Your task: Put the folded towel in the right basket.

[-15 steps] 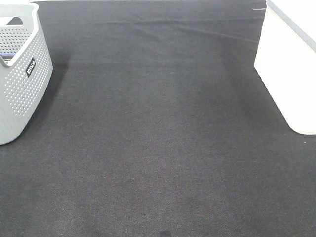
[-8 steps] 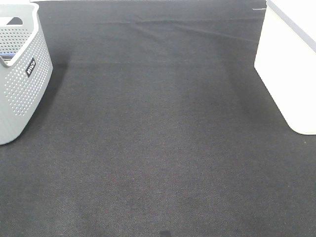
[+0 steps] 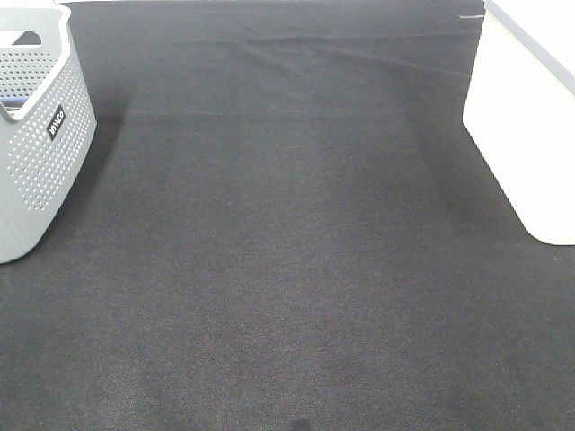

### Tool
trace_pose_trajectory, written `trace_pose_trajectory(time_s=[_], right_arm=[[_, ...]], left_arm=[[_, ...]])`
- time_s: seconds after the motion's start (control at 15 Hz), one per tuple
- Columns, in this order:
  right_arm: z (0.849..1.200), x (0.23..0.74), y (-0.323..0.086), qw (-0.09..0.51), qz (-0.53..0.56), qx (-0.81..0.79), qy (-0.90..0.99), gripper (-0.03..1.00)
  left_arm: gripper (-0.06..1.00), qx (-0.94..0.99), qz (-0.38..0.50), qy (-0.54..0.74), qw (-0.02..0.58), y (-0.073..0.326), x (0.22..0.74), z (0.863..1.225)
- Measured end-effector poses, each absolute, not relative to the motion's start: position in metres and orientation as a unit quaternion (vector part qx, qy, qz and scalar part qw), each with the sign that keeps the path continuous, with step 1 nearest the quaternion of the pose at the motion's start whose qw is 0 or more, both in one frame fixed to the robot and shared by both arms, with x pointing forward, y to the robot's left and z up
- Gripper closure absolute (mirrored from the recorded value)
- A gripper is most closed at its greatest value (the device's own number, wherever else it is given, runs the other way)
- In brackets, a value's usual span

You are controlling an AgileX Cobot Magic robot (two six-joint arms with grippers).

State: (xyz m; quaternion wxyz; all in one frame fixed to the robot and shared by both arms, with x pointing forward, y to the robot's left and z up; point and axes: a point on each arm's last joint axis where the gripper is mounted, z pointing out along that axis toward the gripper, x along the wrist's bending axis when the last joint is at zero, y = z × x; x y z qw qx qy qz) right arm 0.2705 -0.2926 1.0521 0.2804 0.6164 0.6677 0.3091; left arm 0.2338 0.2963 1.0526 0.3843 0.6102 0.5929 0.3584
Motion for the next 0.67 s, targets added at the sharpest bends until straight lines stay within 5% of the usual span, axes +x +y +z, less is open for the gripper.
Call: trace_pose_trajectory(time_s=[0.67], right_arm=[[1.055,0.231,-0.292,0.359,0.387,0.573,0.627,0.37]], left_arm=[[-0.02,0.61,0.358,0.593,0.384,0.296,0.234,1.053]])
